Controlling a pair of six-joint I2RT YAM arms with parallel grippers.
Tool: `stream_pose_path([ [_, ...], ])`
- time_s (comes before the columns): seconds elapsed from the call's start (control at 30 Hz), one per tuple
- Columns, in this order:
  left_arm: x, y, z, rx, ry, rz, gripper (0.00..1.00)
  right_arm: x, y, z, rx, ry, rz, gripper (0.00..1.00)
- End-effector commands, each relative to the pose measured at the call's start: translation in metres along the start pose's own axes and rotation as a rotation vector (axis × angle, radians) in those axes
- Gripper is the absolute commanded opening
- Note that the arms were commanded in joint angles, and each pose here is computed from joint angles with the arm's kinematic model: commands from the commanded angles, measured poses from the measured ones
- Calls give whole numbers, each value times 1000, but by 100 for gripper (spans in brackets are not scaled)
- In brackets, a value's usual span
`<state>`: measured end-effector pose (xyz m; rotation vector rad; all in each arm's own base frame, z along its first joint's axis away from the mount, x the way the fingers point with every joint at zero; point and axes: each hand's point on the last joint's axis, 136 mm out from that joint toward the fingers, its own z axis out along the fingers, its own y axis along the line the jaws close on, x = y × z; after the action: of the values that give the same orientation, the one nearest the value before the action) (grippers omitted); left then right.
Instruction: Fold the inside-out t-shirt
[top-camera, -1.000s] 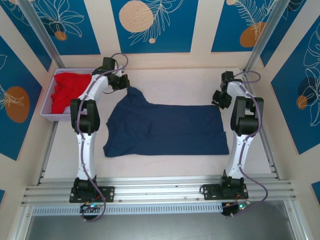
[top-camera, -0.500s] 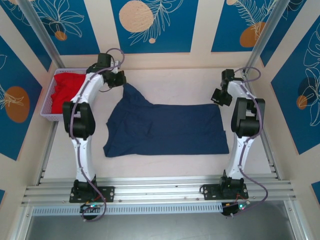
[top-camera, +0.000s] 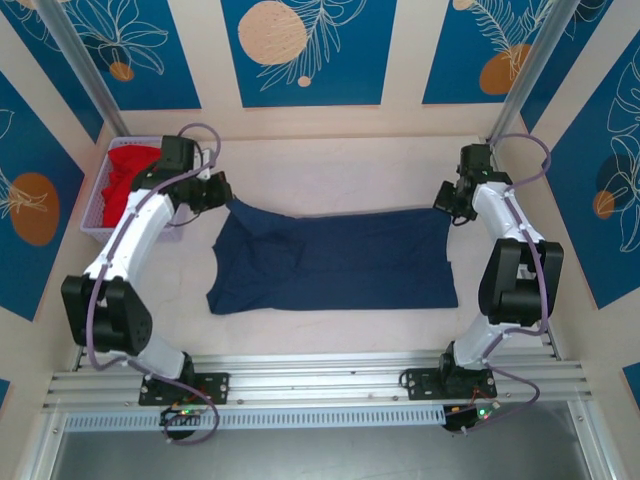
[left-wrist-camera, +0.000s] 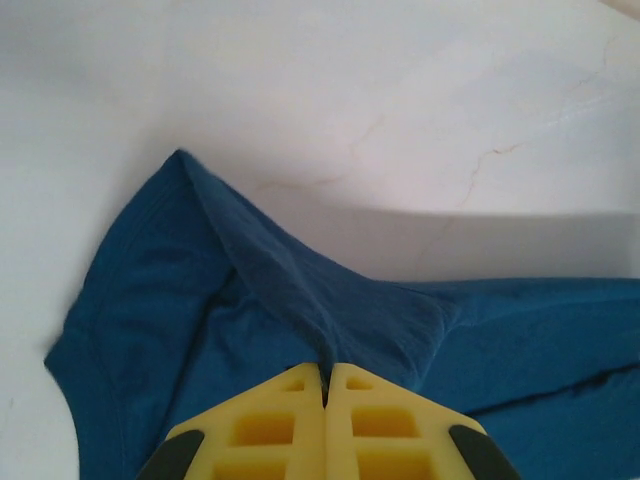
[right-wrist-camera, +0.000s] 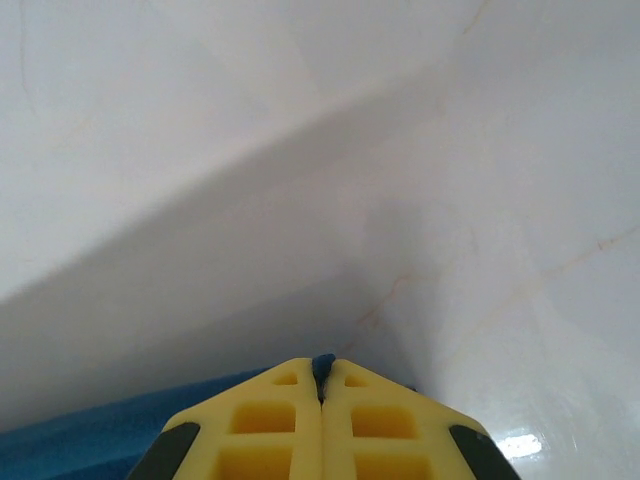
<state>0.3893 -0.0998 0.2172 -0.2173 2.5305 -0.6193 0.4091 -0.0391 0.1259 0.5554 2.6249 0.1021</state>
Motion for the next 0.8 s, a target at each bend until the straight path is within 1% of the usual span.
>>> stream_pose_path([
  [0.0, 33, 1, -8, 45, 84, -110, 0, 5, 0, -13, -20, -14, 1, 1],
  [0.13, 56, 1, -19, 61, 118, -147, 0, 19, -4, -12, -4, 5, -6, 1],
  [0.23, 68, 2, -25, 60, 145, -150, 0, 28, -8, -9, 15, 23, -5, 1],
  [0.4, 87, 10, -30, 28, 190, -151, 0, 43, -16, -7, 52, 57, -3, 1],
  [0.77, 121, 26, -28, -6, 276, -157, 0, 82, -36, 4, 138, 133, 30, 6],
])
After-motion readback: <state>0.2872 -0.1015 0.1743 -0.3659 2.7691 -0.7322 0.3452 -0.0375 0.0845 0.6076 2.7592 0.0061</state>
